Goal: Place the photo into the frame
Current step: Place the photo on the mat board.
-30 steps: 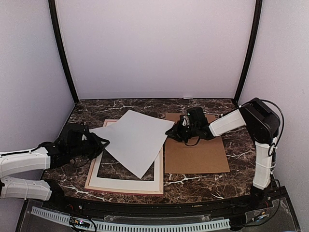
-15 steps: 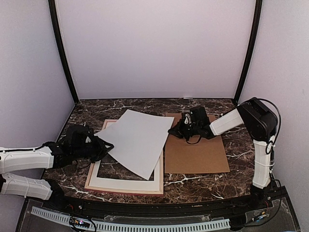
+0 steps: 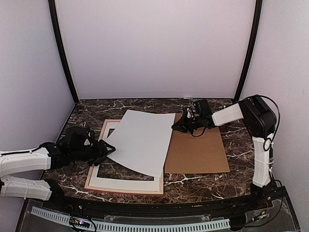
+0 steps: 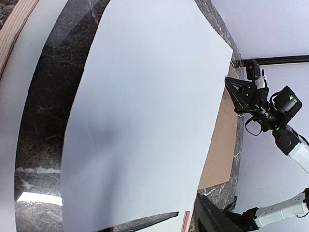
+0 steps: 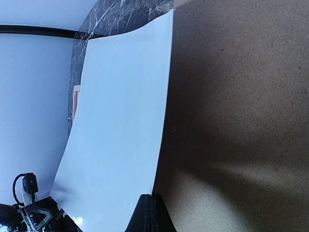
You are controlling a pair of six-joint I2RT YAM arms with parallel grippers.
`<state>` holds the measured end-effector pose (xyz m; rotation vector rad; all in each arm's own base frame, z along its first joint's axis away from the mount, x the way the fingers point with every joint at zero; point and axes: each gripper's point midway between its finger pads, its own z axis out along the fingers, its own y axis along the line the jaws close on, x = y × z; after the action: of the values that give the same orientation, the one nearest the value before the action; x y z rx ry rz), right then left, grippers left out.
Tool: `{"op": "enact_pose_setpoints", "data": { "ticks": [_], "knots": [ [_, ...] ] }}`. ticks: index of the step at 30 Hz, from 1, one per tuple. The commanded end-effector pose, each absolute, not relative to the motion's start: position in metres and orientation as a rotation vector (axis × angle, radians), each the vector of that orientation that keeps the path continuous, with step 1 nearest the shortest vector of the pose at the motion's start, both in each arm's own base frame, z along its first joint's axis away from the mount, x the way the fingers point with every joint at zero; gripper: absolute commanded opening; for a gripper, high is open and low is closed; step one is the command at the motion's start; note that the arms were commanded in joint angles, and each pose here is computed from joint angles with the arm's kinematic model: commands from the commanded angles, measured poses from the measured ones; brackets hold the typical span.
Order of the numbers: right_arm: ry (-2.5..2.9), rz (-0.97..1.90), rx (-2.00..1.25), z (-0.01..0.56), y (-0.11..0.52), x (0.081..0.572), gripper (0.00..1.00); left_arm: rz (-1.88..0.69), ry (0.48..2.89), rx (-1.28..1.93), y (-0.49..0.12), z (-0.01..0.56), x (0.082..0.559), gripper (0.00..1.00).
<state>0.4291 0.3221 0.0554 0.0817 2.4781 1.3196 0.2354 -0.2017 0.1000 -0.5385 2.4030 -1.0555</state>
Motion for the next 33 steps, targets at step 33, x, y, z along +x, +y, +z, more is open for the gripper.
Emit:
{"op": "enact_pose_setpoints", "data": {
  "ticks": [33],
  "knots": [
    [2.616,1.339,-0.373,0.052,0.348,0.418,0.10,-0.531,2.363,-0.270,-0.156,0.133,0.271,0.87]
  ]
}}
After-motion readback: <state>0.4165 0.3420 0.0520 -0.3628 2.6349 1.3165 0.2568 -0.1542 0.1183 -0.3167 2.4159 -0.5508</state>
